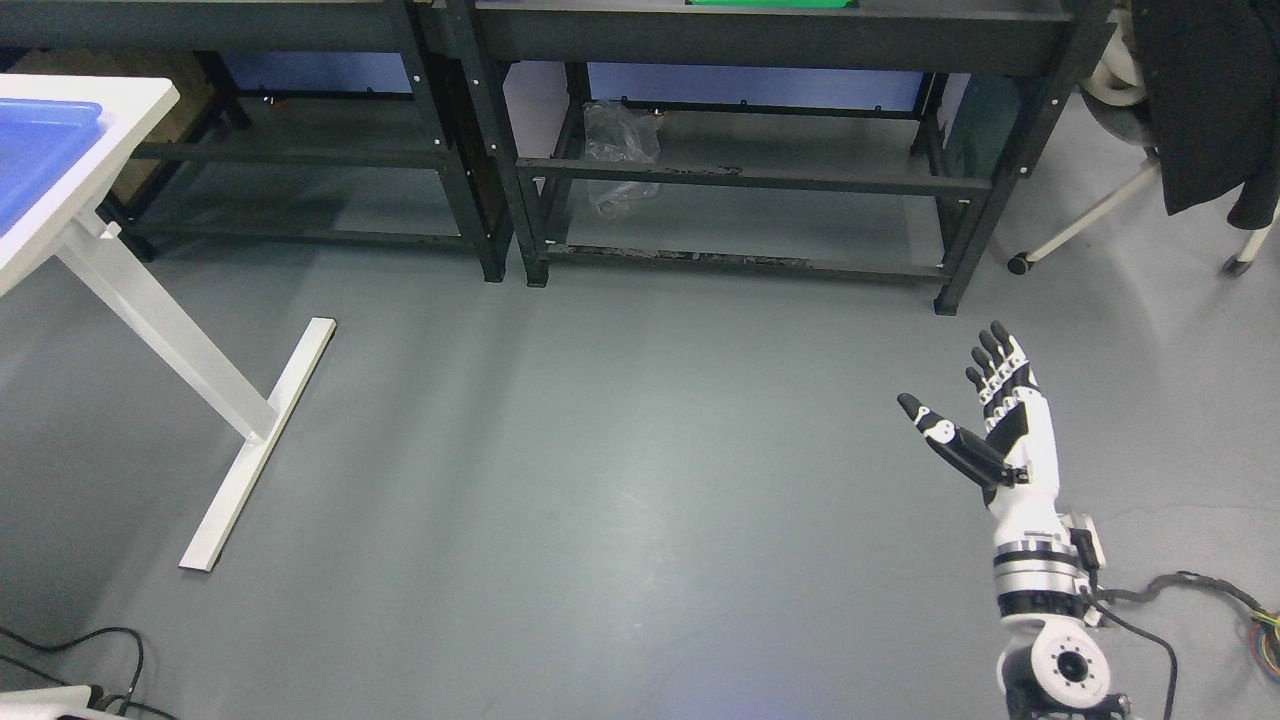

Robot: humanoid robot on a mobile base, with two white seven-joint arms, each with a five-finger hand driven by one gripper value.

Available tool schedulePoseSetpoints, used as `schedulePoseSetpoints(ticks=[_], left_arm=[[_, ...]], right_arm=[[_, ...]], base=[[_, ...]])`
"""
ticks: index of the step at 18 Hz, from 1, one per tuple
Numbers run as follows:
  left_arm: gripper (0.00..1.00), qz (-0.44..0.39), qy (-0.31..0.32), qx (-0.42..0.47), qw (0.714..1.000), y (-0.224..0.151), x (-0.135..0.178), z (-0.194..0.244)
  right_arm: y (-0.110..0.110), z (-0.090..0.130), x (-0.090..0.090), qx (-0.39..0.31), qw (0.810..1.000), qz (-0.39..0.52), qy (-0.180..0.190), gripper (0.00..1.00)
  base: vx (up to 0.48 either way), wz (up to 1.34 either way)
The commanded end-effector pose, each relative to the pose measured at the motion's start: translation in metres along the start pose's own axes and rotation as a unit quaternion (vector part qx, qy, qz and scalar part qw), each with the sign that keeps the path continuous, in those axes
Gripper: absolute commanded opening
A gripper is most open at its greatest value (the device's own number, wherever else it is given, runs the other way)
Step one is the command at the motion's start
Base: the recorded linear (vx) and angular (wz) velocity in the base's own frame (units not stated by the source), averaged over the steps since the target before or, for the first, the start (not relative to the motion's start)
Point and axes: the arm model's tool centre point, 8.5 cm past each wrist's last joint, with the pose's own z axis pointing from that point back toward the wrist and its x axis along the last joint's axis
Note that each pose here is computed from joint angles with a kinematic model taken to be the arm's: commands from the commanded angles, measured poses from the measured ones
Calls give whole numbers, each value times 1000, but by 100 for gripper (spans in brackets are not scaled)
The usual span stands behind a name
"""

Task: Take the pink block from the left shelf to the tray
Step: 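Drive toward the black shelf while raising the right hand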

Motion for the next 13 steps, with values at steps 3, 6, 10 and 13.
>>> schedulePoseSetpoints(ticks=[3, 6, 10, 13], left_arm=[[100, 4, -24, 7, 1000, 9, 25, -1], [100, 4, -24, 7, 1000, 9, 25, -1], [100, 5, -24, 7, 1000, 9, 26, -1], [100, 4, -24, 7, 1000, 9, 26, -1]], right_arm=[[5, -5, 8, 33, 977, 209, -28, 99], [17, -14, 20, 43, 889, 449, -79, 99], [23, -17, 29, 26, 821, 556, -124, 99], [24, -14, 36, 25, 833, 535, -139, 100]], base=[[0, 0], [12, 0], [39, 0], [102, -6]])
